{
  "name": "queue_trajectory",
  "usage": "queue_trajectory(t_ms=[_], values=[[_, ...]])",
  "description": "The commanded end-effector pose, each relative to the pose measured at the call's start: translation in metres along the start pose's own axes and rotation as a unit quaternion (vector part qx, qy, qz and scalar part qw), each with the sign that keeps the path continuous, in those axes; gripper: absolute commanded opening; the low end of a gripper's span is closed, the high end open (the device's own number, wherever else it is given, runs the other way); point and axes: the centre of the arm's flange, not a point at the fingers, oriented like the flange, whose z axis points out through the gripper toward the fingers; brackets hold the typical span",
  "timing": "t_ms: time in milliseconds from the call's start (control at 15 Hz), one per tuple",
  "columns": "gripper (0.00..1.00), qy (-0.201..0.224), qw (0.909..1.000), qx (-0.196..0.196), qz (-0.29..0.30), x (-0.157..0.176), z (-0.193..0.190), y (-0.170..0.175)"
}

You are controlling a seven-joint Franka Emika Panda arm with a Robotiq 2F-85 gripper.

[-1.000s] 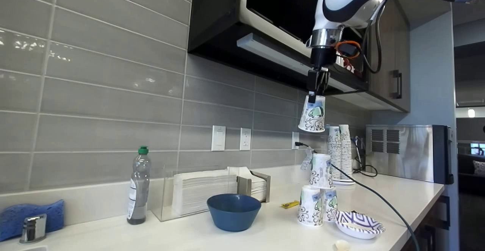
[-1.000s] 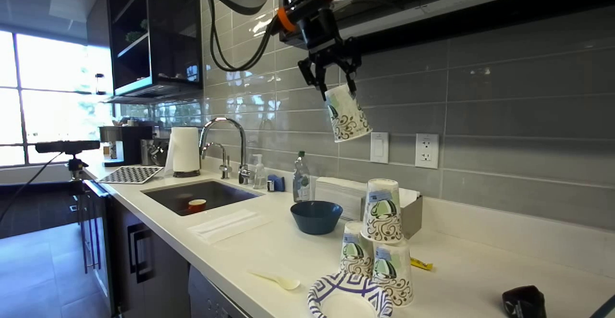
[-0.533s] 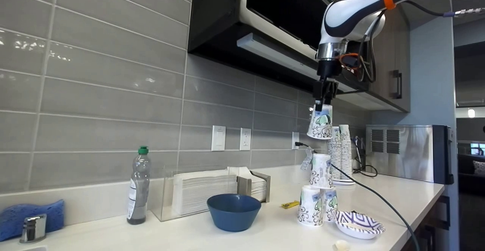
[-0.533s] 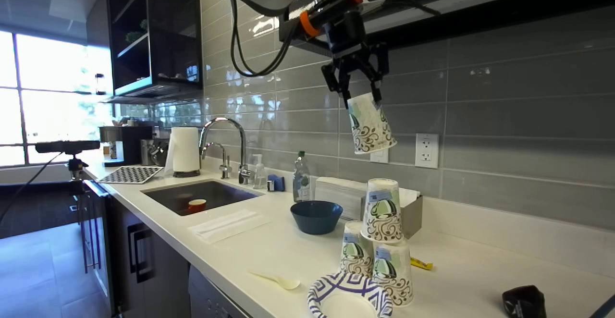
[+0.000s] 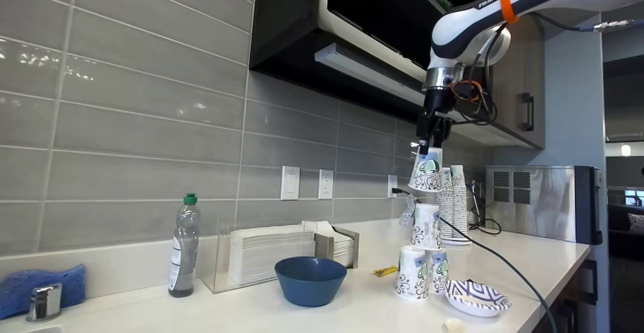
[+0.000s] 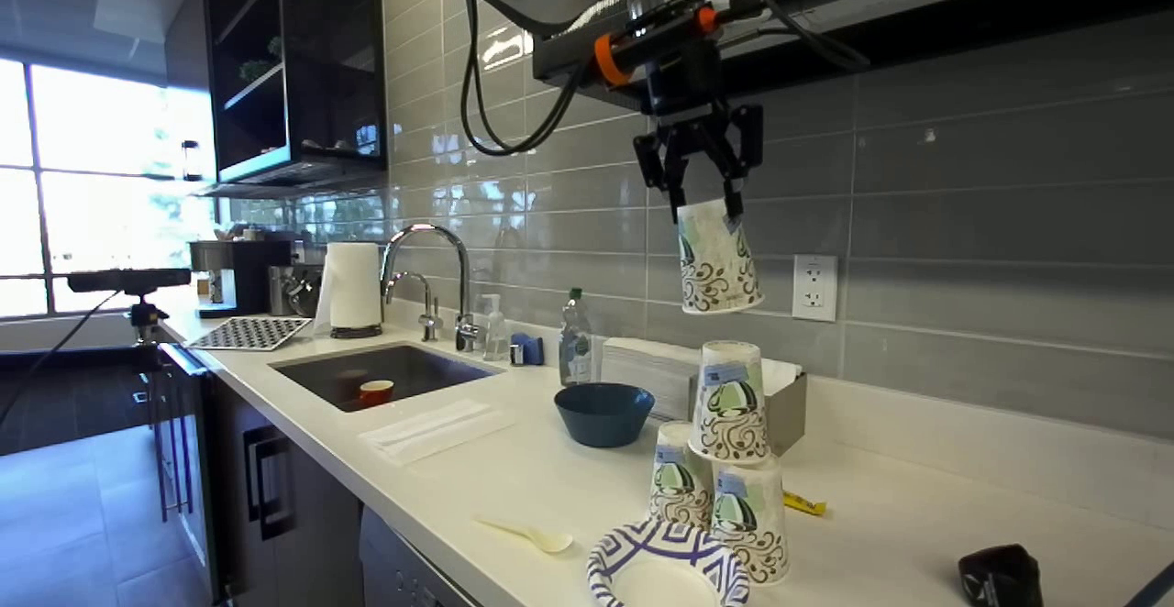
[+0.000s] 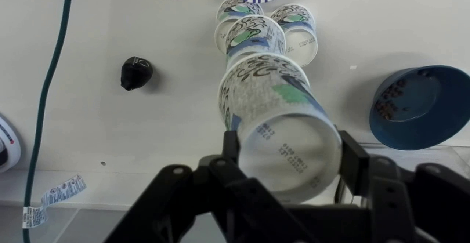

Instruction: Stack three coffee cups into a pyramid then put the fourth coffee cup on top of the coffee cup at the top.

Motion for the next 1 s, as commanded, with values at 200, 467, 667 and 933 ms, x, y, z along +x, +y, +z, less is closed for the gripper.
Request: queue_trajectory(t_ms=[200,467,667,933], values=[[0.41,-0.002,0.9995,0.019,0.027,0.003,0.009,0.016],[0.41,-0.011,0.999,0.029,0.031,0.006,0.02,0.019],[0.41,-0.017,0.9989,0.031,0.033,0.009,0.025,0.02],[0.41,-0.021,0.9987,0.032,0.033,0.011,0.031,0.022]])
